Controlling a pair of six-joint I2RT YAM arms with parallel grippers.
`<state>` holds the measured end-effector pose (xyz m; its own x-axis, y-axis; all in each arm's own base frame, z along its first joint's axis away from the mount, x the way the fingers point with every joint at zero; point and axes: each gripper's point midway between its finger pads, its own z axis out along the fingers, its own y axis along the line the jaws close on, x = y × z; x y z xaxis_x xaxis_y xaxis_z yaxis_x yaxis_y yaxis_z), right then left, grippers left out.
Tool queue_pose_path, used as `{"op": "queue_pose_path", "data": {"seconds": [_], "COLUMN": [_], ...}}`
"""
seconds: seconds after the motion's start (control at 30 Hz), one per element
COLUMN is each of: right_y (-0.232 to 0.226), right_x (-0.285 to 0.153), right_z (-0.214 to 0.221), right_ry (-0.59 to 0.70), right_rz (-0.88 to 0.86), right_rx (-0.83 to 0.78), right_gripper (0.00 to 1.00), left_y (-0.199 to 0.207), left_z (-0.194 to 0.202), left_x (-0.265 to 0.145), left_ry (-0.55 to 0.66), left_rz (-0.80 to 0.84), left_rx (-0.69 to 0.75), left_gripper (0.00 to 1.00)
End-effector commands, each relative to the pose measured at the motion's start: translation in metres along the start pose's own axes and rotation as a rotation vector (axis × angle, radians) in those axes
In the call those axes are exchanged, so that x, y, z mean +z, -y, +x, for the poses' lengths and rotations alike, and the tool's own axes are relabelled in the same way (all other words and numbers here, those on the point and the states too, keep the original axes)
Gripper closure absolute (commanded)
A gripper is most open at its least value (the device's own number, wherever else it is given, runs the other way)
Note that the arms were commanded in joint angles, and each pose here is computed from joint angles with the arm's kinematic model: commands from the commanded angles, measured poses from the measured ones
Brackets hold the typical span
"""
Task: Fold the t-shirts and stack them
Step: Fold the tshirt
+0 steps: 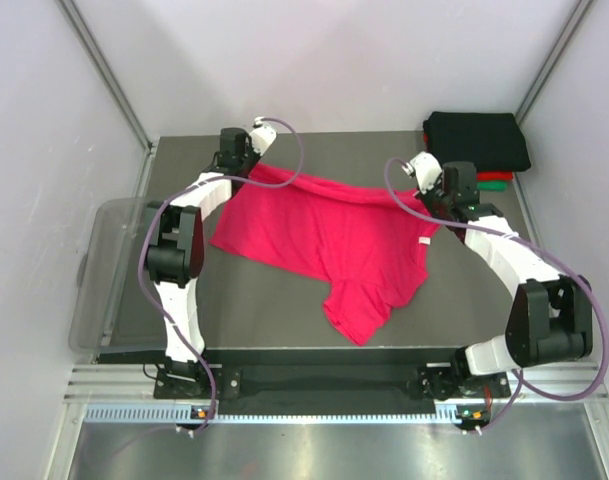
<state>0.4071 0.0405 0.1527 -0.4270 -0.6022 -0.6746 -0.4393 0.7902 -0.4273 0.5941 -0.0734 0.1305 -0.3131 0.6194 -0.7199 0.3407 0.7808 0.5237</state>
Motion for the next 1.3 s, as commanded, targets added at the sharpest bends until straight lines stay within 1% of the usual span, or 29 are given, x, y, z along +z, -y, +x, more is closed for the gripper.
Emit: {"op": "queue_pose_path", "data": {"seconds": [0.0,0.13,0.23,0.63,0.77,1.0,1.03,1.07,1.1,1.13,1.17,1.23,1.27], "right_y": [0.000,-0.003,-0.014,-0.047,-0.060,-0.092,-0.095,-0.102,-0.110,-0.111,-0.113,-0.111,-0.107], "right_x": [-0.013,-0.019,-0.025,-0.034,-0.039,-0.052,-0.058,-0.063,-0.068,-0.075,-0.079,-0.084,-0.083], "right_z": [-0.015,-0.015,-0.018,0.001,0.008,0.015,0.014,0.018,0.017,0.014,0.016,0.011,0.008], "right_ry": [0.064,0.052,0.072,0.046,0.043,0.069,0.085,0.079,0.098,0.120,0.118,0.141,0.154], "right_rz": [0.015,0.003,-0.030,-0.095,-0.128,-0.238,-0.252,-0.287,-0.330,-0.339,-0.353,-0.342,-0.327], "right_rx": [0.016,0.041,0.038,0.008,-0.002,-0.032,-0.037,-0.054,-0.058,-0.059,-0.061,-0.068,-0.070], "right_gripper": [1.00,1.00,1.00,1.00,1.00,1.00,1.00,0.98,0.83,0.77,0.71,0.68,0.64], "left_y": [-0.019,-0.017,-0.015,-0.005,-0.002,0.001,0.002,0.003,0.000,-0.002,-0.002,-0.011,-0.015], "left_z": [-0.032,-0.026,-0.020,0.000,0.012,0.042,0.045,0.049,0.046,0.045,0.044,0.030,0.023], "left_x": [-0.020,-0.020,-0.021,-0.027,-0.031,-0.042,-0.043,-0.045,-0.049,-0.052,-0.054,-0.062,-0.064], "left_ry": [0.085,0.062,0.047,0.001,-0.018,-0.074,-0.081,-0.090,-0.084,-0.081,-0.072,-0.035,-0.021], "left_rz": [-0.023,-0.019,-0.016,0.001,0.000,0.000,0.003,0.007,-0.004,-0.012,-0.016,-0.039,-0.045], "left_rx": [-0.018,-0.020,-0.013,-0.004,-0.001,0.015,0.014,0.009,-0.001,-0.010,-0.015,-0.037,-0.044], "left_gripper": [1.00,1.00,1.00,1.00,1.00,1.00,0.97,0.89,0.74,0.69,0.65,0.48,0.47]}}
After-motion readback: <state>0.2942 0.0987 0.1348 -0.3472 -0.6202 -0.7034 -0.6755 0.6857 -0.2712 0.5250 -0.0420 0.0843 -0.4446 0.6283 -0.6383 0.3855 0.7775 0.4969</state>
